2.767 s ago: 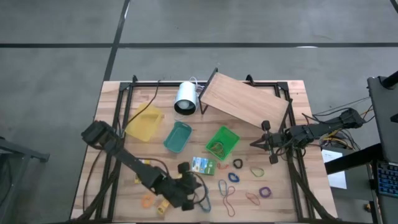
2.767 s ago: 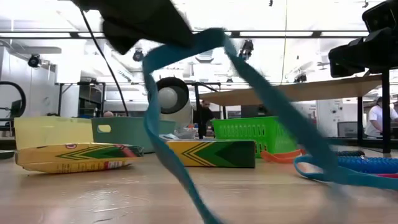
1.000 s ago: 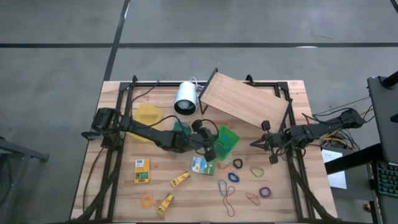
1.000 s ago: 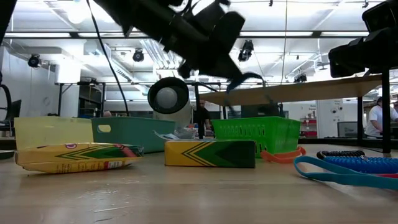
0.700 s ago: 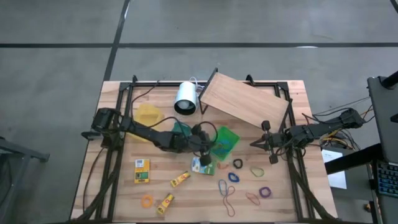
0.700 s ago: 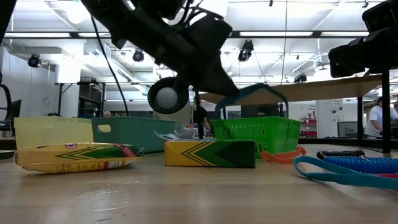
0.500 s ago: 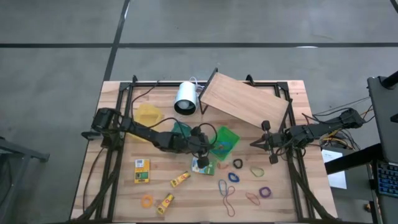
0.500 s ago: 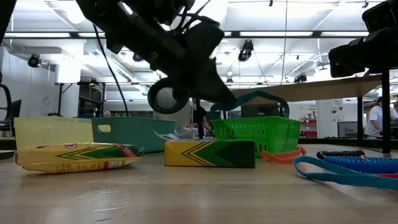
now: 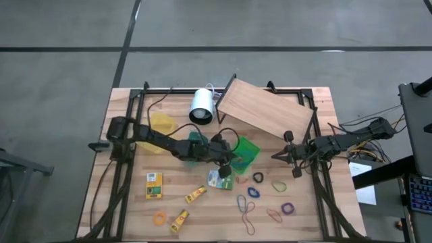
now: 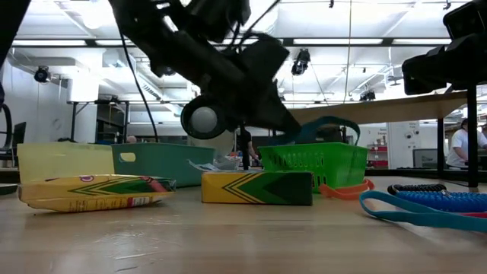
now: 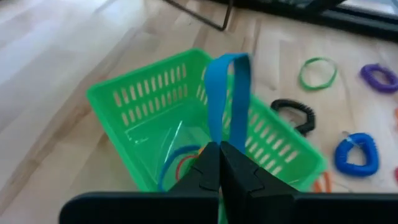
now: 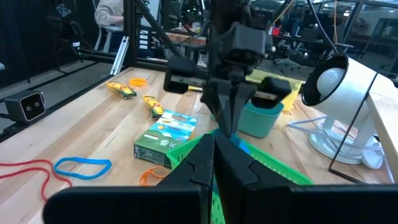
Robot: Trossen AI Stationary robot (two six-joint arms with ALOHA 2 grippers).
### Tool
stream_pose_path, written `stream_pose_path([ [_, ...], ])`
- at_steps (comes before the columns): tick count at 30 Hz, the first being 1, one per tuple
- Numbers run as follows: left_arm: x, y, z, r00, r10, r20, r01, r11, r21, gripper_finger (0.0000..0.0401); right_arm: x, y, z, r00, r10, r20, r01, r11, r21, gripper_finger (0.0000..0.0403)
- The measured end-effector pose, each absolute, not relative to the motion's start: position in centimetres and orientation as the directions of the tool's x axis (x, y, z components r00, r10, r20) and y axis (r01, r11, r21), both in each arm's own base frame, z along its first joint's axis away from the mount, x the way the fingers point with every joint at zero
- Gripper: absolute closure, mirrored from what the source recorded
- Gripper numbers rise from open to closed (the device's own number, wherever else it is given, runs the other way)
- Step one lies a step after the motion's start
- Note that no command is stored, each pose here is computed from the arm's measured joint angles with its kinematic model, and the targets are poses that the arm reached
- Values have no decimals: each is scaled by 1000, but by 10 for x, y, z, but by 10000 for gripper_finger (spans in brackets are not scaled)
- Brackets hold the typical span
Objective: Pick & Place Office Desk Supplies
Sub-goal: Put the bottom left blue rubber band into the green bin, then put the top left orange rubber band into the green bin
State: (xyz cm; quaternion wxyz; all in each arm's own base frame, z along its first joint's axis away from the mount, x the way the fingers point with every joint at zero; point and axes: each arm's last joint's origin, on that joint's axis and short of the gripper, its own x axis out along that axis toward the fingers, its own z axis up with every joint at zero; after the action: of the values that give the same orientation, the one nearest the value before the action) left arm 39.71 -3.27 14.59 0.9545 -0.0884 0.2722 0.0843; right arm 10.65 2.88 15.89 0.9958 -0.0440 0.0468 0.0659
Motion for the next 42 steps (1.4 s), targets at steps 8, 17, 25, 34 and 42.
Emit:
stream_pose_path([
  [8,409,-29,136,831,108,-546,-210,969,-127,398,106,29,159,987,127,-98,-135,988,-81,394],
  [17,409,-28,136,817,108,-567,-213,969,-123,391,106,29,159,987,127,-98,-135,988,-81,394],
  [25,409,-28,136,816,76,-573,-198,968,-154,296,106,29,159,987,127,-99,-135,987,-81,394],
  [34,412,-29,142,847,73,-527,-167,977,-133,234,106,29,159,987,127,-98,-135,987,-81,394],
  [42,415,-35,163,878,58,-475,-126,986,-113,236,106,29,159,987,127,-99,-135,988,-81,394],
])
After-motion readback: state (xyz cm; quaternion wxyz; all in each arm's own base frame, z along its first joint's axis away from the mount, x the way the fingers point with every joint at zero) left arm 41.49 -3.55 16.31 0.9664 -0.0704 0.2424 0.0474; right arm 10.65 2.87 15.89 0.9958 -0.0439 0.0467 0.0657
